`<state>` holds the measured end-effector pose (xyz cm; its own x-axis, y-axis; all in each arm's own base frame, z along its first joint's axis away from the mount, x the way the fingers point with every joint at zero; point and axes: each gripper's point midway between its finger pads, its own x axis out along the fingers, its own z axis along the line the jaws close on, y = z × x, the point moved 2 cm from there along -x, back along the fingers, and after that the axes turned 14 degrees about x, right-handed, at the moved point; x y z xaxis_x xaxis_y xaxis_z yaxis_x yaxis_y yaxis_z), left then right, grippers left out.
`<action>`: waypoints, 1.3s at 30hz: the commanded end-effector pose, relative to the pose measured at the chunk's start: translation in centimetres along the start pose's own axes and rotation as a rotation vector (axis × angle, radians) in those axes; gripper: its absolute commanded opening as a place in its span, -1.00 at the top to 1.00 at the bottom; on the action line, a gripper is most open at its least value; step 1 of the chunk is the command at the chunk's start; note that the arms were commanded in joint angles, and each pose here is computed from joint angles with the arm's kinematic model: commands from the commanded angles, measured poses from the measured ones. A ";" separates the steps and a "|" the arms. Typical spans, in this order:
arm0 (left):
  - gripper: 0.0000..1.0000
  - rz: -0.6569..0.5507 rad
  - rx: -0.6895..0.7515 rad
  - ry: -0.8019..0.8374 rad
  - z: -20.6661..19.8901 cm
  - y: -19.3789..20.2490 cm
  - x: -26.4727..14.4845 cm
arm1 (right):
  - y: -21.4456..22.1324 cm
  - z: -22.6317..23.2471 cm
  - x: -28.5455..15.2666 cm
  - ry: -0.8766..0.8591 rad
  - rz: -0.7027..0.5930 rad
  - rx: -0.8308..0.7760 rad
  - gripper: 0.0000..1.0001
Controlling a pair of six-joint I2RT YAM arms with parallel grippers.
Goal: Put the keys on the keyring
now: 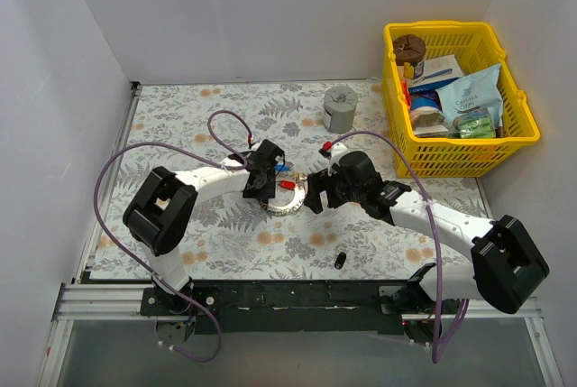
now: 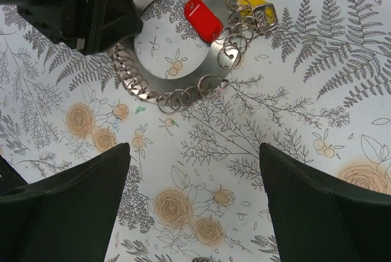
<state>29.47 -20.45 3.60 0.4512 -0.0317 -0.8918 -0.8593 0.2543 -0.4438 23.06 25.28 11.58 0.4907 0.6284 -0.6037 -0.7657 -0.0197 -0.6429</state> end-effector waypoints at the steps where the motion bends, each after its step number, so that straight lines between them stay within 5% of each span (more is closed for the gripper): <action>1: 0.06 0.187 0.020 -0.027 0.6 5.8 -0.4 | -1.3 0.5 0.1 -0.004 -0.042 -0.011 -0.87; 4: -0.34 0.119 -0.007 -0.016 0.6 3.9 -2.1 | -1.5 0.7 -0.1 0.002 -0.039 -0.003 -0.88; 12: -0.75 0.002 -0.066 0.108 -0.7 -1.2 -8.9 | -3.3 1.6 -1.7 0.051 -0.002 0.013 -0.93; 13: -0.96 0.001 -0.074 0.120 -0.8 -1.4 -9.5 | -3.5 1.8 -1.8 0.055 0.010 0.018 -0.93; 19: -0.96 -0.071 -0.091 0.211 -1.4 -2.7 -12.8 | -4.6 3.7 -3.4 0.022 0.046 0.047 -0.94; 28: -0.96 -0.314 -0.071 0.377 -2.0 -4.4 -16.8 | -5.9 8.3 -9.2 -0.178 -0.132 0.035 -0.94; 39: -0.96 -0.410 -0.171 0.512 -2.8 -4.3 -19.3 | -7.9 5.3 -15.3 0.029 -0.290 0.005 -0.97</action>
<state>25.14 -23.69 21.58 0.5893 -0.4898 -0.6426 -0.7138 0.0570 -0.6980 18.84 21.98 26.91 0.6185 0.6601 -0.4264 -0.6539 0.1313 -0.7451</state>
